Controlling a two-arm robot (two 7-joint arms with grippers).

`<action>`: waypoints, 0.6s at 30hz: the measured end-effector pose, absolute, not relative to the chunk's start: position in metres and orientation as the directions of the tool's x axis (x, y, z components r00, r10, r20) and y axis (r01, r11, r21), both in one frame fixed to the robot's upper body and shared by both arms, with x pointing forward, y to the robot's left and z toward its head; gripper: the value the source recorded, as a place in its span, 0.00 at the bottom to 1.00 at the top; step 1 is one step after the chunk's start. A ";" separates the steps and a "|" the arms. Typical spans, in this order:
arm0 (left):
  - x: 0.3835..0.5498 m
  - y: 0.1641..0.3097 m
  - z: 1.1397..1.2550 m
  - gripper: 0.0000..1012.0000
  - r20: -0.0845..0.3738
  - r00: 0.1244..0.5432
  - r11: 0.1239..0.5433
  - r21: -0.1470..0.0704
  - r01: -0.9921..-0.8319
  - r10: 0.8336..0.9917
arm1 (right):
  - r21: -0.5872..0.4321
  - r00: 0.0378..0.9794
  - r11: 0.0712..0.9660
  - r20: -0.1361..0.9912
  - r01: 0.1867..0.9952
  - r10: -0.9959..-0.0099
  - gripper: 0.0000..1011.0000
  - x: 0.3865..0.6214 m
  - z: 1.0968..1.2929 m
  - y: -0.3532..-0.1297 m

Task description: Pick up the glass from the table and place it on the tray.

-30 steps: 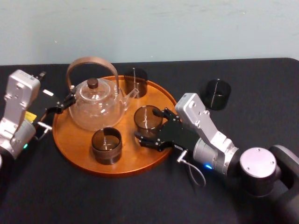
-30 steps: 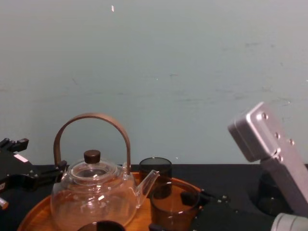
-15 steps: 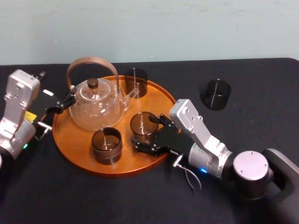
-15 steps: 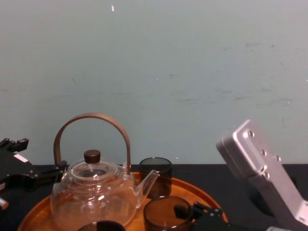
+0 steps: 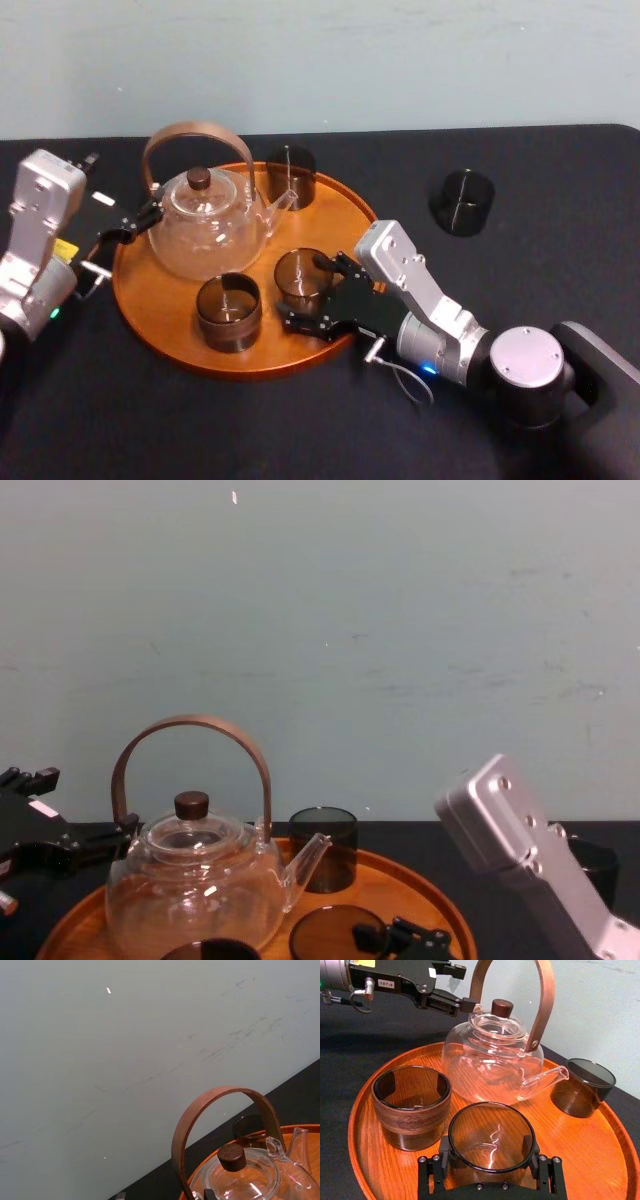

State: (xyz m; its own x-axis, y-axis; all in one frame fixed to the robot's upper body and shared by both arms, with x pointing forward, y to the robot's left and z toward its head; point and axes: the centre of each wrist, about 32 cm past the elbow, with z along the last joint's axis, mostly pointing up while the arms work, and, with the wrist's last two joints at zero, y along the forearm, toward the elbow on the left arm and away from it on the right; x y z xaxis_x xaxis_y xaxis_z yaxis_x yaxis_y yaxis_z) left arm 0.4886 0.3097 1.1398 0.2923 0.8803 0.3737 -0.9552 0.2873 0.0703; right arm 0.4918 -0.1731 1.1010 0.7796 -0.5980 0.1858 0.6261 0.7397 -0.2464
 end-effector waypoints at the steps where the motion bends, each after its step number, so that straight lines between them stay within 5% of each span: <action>1: 0.489 0.310 1.140 1.00 0.374 0.292 0.287 0.070 -0.955 0.880 | -0.247 0.780 0.740 0.185 0.625 -0.597 0.91 0.492 1.101 -0.173; 18: 0.489 0.310 1.140 1.00 0.374 0.292 0.287 0.070 -0.955 0.880 | -0.251 0.793 0.752 0.185 0.609 -0.580 0.91 0.491 1.098 -0.167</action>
State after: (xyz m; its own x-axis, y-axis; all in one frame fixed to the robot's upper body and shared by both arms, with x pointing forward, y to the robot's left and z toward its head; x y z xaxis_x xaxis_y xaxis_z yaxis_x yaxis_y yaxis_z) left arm 0.4886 0.3097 1.1398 0.2923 0.8803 0.3737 -0.9552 0.2873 0.0703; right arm 0.4912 -0.1668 1.0981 0.7931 -0.5803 0.1848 0.6090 0.7525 -0.2508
